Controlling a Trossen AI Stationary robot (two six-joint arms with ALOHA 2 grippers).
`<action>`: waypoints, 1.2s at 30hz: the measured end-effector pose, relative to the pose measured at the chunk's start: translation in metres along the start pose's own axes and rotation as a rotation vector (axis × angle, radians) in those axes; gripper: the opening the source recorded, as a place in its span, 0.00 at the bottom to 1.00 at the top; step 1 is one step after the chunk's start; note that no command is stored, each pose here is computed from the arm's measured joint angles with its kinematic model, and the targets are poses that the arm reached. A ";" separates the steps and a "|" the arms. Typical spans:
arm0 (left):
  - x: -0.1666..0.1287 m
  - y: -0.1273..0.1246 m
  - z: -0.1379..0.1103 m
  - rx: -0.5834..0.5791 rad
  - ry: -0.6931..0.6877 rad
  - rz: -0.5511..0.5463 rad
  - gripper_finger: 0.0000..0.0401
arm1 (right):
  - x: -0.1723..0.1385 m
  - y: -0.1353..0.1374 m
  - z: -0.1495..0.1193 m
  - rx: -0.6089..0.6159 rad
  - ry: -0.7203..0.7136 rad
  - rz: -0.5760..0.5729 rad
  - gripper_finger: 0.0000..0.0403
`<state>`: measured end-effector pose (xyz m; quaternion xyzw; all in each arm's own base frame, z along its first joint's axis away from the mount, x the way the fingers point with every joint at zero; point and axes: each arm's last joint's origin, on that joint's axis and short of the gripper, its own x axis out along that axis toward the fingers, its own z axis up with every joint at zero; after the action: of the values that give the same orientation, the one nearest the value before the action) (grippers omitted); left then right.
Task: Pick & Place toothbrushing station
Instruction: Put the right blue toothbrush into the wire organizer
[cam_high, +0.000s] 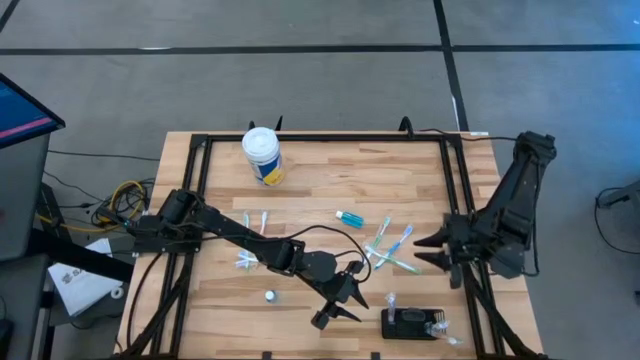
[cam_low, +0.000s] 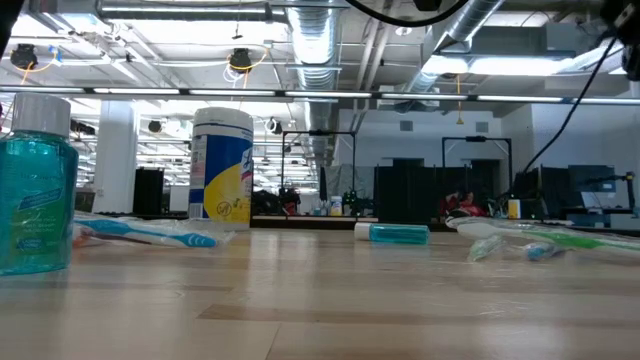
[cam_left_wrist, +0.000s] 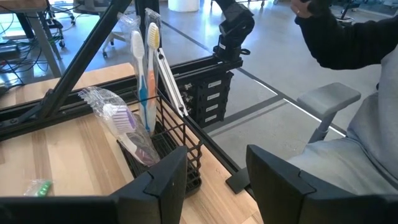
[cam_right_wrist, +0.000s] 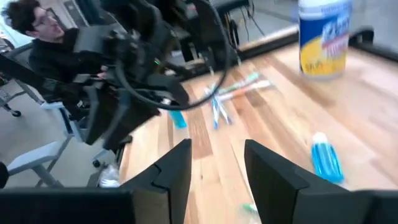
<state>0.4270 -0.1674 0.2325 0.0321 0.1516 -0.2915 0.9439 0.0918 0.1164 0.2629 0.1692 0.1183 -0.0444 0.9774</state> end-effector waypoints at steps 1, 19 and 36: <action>0.000 0.000 0.000 0.000 0.000 0.000 0.40 | 0.002 -0.003 0.000 0.018 0.014 -0.009 0.34; 0.000 0.000 0.000 -0.001 0.000 0.000 0.40 | 0.029 -0.041 -0.003 0.296 0.249 -0.242 0.33; 0.000 0.000 0.000 -0.004 0.004 0.000 0.40 | 0.038 -0.071 -0.021 0.574 0.478 -0.626 0.33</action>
<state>0.4269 -0.1674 0.2321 0.0308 0.1540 -0.2910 0.9437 0.1153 0.0550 0.2117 0.3938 0.3676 -0.3271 0.7764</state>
